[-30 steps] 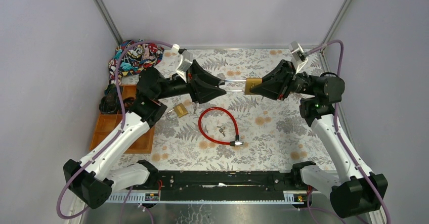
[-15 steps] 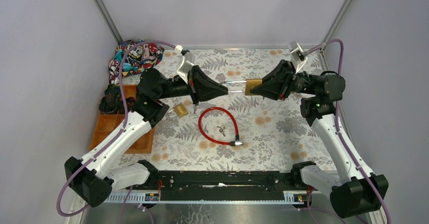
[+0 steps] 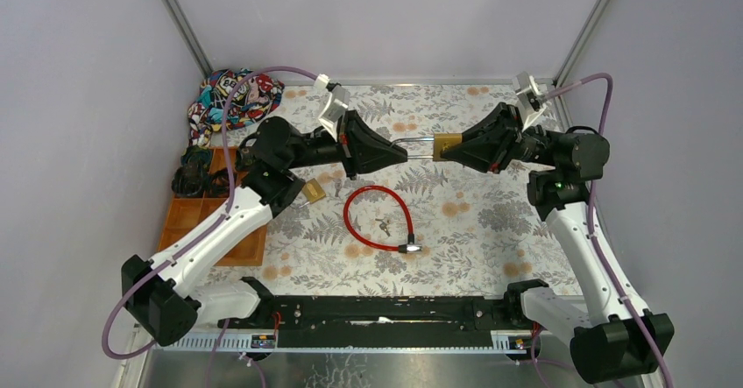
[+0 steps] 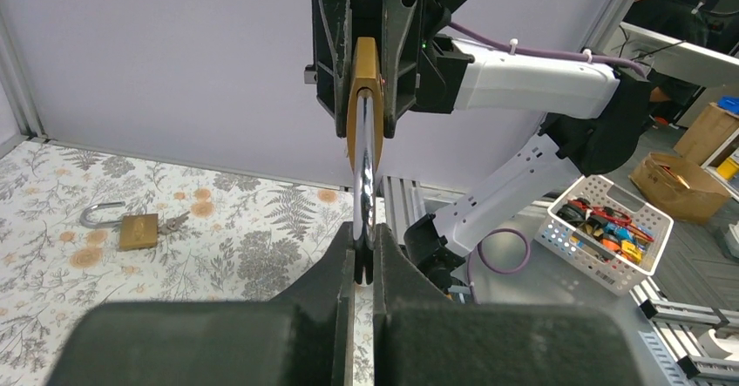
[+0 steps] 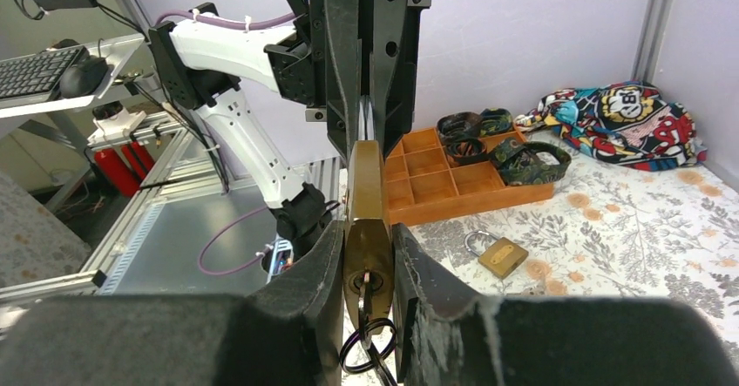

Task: Lock with the key
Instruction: Lock the lock.

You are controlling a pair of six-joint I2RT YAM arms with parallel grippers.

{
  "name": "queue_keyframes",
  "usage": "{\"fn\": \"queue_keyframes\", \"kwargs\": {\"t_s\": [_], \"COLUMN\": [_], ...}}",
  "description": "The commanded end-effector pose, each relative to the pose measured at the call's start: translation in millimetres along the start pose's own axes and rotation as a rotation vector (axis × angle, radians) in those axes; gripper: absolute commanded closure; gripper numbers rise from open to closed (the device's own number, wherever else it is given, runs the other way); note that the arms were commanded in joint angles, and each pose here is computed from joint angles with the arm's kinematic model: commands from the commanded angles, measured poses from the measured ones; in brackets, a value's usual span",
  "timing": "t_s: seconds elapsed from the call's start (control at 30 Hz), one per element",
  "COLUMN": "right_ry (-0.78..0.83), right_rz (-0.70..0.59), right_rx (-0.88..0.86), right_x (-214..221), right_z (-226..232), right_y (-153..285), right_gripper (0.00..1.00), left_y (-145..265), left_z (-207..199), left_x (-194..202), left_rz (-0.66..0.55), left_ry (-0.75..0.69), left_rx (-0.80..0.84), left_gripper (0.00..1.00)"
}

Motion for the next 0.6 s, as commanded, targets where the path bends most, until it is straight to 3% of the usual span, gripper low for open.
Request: {"fn": "queue_keyframes", "kwargs": {"t_s": [0.0, 0.23, 0.57], "right_ry": [0.043, -0.060, -0.098], "right_rz": [-0.075, -0.102, -0.081], "right_rx": [0.023, 0.076, 0.089], "right_x": [-8, 11, 26], "right_z": [-9, -39, -48], "right_y": [-11, -16, -21], "right_gripper": [1.00, 1.00, 1.00], "left_y": [-28, -53, -77], "left_z": [-31, -35, -46], "left_x": [-5, -4, 9], "left_rz": [-0.027, -0.043, -0.015], "left_ry": [0.018, -0.026, -0.017], "left_rx": [0.160, 0.173, 0.242], "left_gripper": [1.00, 1.00, 1.00]}}
Point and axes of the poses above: each gripper's point midway between its finger pads, its own y axis back along the fingers, its own z axis along the line the jaws close on, x = y × z, the point moved 3 cm from there along y, back along the fingers, and after that the axes turned 11 degrees about -y, right-handed, at the moved point
